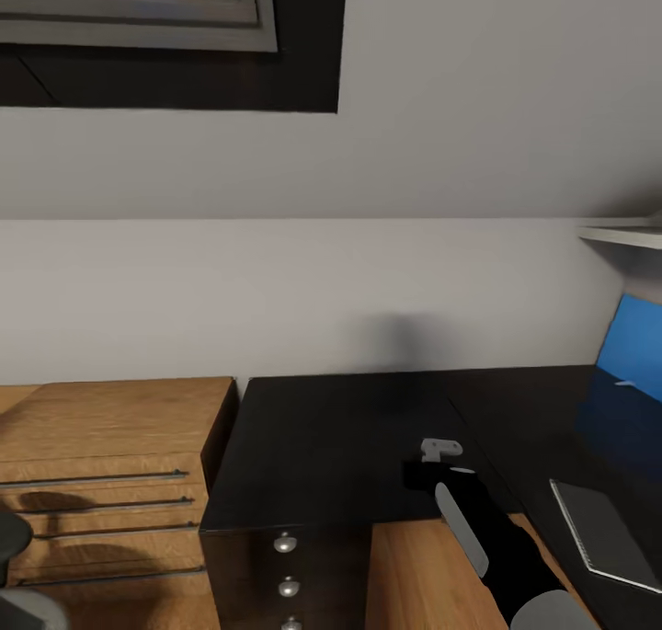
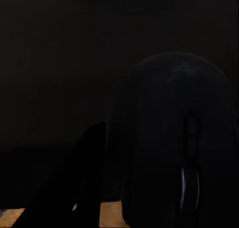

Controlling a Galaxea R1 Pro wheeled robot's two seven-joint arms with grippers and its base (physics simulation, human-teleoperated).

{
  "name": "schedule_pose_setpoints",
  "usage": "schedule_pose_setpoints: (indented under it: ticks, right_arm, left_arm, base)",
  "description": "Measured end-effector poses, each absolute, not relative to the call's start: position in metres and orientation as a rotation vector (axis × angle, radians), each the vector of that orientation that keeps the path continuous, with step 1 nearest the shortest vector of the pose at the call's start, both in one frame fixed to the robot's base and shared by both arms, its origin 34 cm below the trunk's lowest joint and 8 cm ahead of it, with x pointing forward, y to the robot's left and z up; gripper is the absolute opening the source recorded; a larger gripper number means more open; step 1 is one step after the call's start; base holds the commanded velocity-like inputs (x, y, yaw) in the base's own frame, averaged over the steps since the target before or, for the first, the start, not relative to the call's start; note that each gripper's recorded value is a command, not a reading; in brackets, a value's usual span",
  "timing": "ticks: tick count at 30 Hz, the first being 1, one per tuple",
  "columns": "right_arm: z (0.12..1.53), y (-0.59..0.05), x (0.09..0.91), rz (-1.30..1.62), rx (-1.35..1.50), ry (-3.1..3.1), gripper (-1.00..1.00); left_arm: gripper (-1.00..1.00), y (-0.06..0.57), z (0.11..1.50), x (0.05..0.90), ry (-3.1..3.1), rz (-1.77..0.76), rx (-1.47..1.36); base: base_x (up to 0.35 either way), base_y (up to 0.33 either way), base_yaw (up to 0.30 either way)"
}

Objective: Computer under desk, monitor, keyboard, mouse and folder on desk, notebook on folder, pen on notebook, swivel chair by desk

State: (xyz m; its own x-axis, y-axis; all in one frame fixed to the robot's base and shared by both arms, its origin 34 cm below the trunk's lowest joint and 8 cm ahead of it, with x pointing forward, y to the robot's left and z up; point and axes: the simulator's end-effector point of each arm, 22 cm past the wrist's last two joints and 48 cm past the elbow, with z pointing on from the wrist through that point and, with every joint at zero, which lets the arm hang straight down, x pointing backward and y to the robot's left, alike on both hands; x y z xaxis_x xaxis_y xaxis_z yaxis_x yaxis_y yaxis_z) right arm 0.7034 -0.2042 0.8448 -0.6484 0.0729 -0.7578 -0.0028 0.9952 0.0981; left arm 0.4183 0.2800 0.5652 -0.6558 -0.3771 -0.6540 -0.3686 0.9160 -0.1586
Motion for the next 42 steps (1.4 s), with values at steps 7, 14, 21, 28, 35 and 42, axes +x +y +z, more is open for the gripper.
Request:
schedule_pose_setpoints:
  ticks: [7,14,21,28,35,42]
  right_arm:
    - [0.845,-0.204,0.704,0.113,0.050,2.272,-1.00]
    - [0.854,-0.225,0.708,0.099,0.129,2.251,-1.00]
    - [0.856,-0.238,0.709,0.071,0.175,2.247,-1.00]
    - [0.857,-0.263,0.710,0.071,0.271,2.236,-1.00]
    - [0.857,-0.273,0.710,0.070,0.305,2.231,-1.00]
    - [0.856,-0.280,0.710,0.067,0.333,2.229,-1.00]
  left_arm:
    - [1.00,0.280,0.565,0.418,2.346,-0.015,-0.527]
    - [1.00,0.280,0.563,0.413,2.357,-0.012,-0.528]
    - [1.00,0.279,0.562,0.411,2.361,-0.012,-0.529]
    - [1.00,0.279,0.562,0.411,2.361,-0.012,-0.529]
    - [1.00,0.279,0.562,0.411,2.362,-0.013,-0.529]
    - [1.00,0.279,0.561,0.410,2.364,-0.012,-0.529]
  base:
    - [-0.209,0.000,-0.056]
    - [-0.010,0.000,-0.093]
    - [0.000,0.000,-0.250]
    - [0.000,0.000,-0.261]
    - [0.000,0.000,-0.263]
    - [0.000,0.000,-0.263]
